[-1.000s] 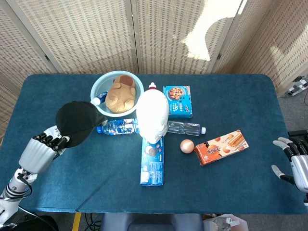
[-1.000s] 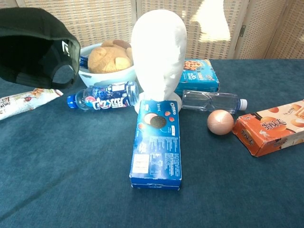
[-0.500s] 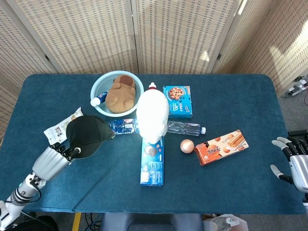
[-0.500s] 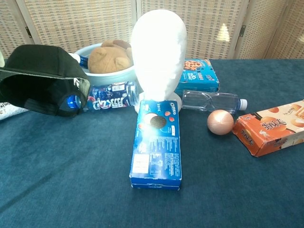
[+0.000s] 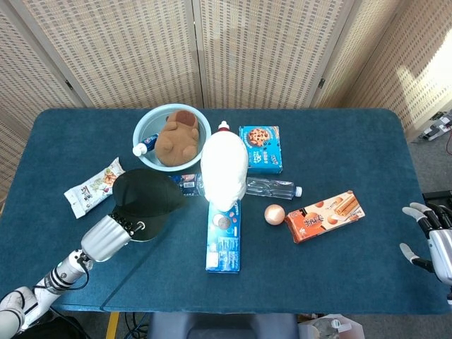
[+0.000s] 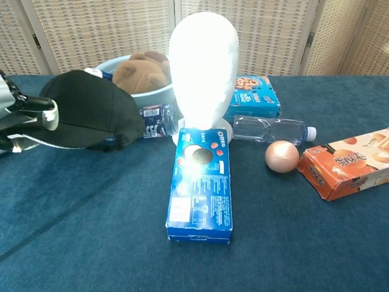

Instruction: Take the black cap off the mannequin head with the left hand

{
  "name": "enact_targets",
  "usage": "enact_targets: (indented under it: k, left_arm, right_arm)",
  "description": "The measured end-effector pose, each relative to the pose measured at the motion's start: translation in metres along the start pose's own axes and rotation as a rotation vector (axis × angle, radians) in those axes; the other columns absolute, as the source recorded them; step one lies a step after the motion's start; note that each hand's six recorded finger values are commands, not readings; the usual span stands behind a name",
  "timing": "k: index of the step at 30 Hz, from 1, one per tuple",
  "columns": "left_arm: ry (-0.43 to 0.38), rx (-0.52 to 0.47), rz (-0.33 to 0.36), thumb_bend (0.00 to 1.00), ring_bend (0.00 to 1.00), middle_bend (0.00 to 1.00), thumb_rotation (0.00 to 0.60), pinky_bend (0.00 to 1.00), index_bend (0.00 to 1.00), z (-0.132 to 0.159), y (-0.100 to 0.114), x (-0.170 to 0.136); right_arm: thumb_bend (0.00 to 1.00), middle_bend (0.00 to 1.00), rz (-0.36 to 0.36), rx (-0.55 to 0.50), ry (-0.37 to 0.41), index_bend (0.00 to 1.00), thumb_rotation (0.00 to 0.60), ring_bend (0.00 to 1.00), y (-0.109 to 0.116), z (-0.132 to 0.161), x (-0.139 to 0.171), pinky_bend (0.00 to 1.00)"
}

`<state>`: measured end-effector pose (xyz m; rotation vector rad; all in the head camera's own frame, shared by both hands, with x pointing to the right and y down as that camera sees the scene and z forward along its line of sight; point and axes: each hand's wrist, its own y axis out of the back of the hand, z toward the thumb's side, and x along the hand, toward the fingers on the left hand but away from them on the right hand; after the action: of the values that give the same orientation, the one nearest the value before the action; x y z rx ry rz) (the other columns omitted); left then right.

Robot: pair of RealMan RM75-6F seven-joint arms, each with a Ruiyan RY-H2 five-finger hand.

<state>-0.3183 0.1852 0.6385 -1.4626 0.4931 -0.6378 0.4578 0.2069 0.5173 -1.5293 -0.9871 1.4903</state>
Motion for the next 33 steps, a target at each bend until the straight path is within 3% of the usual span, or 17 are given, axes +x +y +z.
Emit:
enact_targets:
  k: [9,19,23,27,33]
  left_arm:
    - [0.028,-0.053,-0.144,0.32,1.0,1.0,0.6,1.0,0.39,0.009,-0.027,0.007]
    - [0.116,-0.121,-0.358,0.17,0.99,0.93,0.6,1.0,0.01,0.019,-0.04,0.005]
    - [0.149,-0.114,-0.453,0.14,0.94,0.87,0.6,1.0,0.0,0.022,-0.037,0.001]
    - [0.173,-0.063,-0.535,0.14,0.79,0.75,0.6,1.0,0.0,0.017,-0.032,-0.007]
    - [0.218,-0.039,-0.577,0.14,0.66,0.62,0.6,1.0,0.0,0.007,-0.024,-0.016]
  right_arm:
    - [0.25,0.22,0.001,-0.003,-0.007,0.26,0.6,0.14,-0.001,-0.003,0.003,0.18]
    - [0.25,0.22,0.006,-0.008,-0.014,0.26,0.6,0.14,-0.003,-0.006,0.004,0.18]
    - [0.25,0.22,0.007,-0.009,-0.006,0.26,0.6,0.14,-0.004,-0.005,0.002,0.18]
    - [0.25,0.22,0.004,-0.01,-0.004,0.26,0.6,0.14,-0.003,-0.005,0.002,0.18]
    - [0.25,0.22,0.003,-0.012,-0.009,0.26,0.6,0.14,-0.003,-0.007,0.003,0.18]
